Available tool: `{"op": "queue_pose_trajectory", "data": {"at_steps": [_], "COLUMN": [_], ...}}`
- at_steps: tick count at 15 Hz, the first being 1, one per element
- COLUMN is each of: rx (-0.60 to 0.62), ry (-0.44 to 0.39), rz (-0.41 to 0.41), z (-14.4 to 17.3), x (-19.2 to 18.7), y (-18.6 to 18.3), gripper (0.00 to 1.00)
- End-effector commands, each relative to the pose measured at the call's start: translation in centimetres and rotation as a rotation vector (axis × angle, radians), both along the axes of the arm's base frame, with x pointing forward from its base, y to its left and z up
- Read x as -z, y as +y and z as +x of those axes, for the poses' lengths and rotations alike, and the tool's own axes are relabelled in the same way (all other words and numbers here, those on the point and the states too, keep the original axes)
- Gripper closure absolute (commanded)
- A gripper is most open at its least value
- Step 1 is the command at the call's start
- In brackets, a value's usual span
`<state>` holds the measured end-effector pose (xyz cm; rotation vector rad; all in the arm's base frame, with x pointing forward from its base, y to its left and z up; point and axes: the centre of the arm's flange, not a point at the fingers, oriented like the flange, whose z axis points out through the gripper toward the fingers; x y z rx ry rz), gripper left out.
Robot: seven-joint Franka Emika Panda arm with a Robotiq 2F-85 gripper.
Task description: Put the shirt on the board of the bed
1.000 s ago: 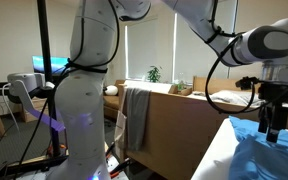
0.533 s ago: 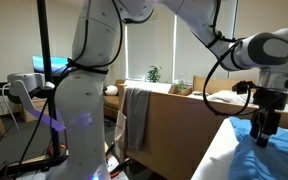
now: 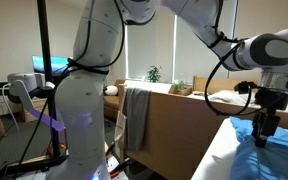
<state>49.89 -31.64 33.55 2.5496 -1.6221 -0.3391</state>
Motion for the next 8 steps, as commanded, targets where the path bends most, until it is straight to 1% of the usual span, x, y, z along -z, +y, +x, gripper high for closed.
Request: {"op": "queue_pose_trajectory", "data": {"at_steps": [1, 7, 8], "rx": [0.053, 0.087, 0.089], "ry": [-0.011, -0.021, -0.022], "rz": [0.018, 0.057, 0.061], "z": [0.23, 0.16, 0.2], "x": [-0.32, -0.11, -0.2], "y": [-0.25, 0.02, -0.06], "gripper": [0.61, 0.99, 0.99]}}
